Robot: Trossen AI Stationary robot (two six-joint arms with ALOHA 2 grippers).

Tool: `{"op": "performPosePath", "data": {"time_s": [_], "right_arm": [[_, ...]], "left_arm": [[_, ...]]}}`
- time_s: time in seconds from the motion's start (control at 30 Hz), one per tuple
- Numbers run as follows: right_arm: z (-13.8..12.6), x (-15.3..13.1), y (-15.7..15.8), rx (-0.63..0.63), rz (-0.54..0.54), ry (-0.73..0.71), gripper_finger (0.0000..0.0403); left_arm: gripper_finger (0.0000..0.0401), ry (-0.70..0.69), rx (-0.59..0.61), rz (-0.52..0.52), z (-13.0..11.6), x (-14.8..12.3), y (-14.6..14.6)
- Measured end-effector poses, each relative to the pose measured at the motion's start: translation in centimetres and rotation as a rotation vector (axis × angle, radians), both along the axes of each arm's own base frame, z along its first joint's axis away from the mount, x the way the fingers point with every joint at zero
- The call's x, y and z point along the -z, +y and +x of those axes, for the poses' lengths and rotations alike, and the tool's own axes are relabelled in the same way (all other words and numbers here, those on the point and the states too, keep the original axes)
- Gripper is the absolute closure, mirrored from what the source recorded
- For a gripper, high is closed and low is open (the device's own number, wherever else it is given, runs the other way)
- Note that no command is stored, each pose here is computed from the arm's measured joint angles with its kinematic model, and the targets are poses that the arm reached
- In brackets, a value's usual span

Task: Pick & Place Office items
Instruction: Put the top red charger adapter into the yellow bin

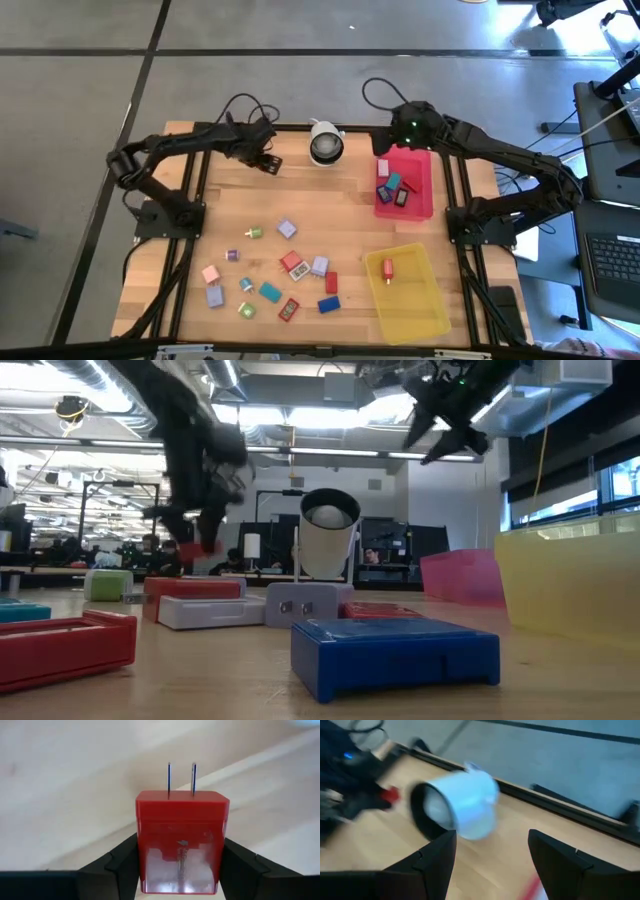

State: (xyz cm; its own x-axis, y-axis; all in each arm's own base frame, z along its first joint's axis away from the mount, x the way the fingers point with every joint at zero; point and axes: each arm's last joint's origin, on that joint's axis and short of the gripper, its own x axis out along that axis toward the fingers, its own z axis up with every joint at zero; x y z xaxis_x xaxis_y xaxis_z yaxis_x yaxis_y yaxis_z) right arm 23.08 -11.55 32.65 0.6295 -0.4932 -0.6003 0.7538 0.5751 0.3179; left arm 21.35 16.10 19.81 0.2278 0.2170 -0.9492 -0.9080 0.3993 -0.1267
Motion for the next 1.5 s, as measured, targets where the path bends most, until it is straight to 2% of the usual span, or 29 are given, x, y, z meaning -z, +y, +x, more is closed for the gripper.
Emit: {"op": "performPosePath", "data": {"time_s": [0.07, 0.17, 0.3, 0.43, 0.57, 0.77, 0.93, 1.17, 1.33, 1.5], "right_arm": [[0.9, -0.1, -0.3, -0.037, 0.001, -0.063, 0.0154], [2.6, 0.3, -0.8, -0.113, 0.016, -0.146, 0.0154], [5.4, 1.5, -1.5, -0.214, 0.090, -0.257, 0.0154], [8.1, 3.1, -2.0, -0.290, 0.176, -0.369, 0.0154], [10.3, 4.8, -2.1, -0.359, 0.258, -0.442, 0.0153], [12.3, 6.5, -1.8, -0.377, 0.321, -0.435, 0.0130], [13.9, 5.6, -1.4, -0.414, 0.299, -0.444, 0.0099], [16.4, 5.8, -1.0, -0.409, 0.309, -0.363, 0.0085], [17.5, 6.1, -0.6, -0.427, 0.314, -0.358, 0.0096], [17.6, 6.1, -0.6, -0.419, 0.312, -0.353, 0.0150]], "left_arm": [[0.0197, -0.056, 0.076, 0.083, 0.8, -1.6, -0.9], [0.0197, -0.120, 0.181, 0.276, 2.0, -3.6, -2.6], [0.0196, -0.133, 0.257, 0.519, 3.7, -5.2, -4.5], [0.0187, -0.179, 0.349, 0.648, 5.4, -5.9, -6.4], [0.0190, -0.210, 0.394, 0.729, 6.6, -6.2, -8.0], [0.0192, -0.260, 0.392, 0.758, 7.1, -6.6, -8.8], [0.0192, -0.279, 0.311, 0.709, 6.9, -6.3, -8.8], [0.0192, -0.293, 0.321, 0.731, 7.1, -6.5, -9.2], [0.0192, -0.246, 0.365, 0.773, 7.1, -6.5, -9.5], [0.0191, -0.218, 0.416, 0.806, 7.2, -6.6, -10.0]]}}
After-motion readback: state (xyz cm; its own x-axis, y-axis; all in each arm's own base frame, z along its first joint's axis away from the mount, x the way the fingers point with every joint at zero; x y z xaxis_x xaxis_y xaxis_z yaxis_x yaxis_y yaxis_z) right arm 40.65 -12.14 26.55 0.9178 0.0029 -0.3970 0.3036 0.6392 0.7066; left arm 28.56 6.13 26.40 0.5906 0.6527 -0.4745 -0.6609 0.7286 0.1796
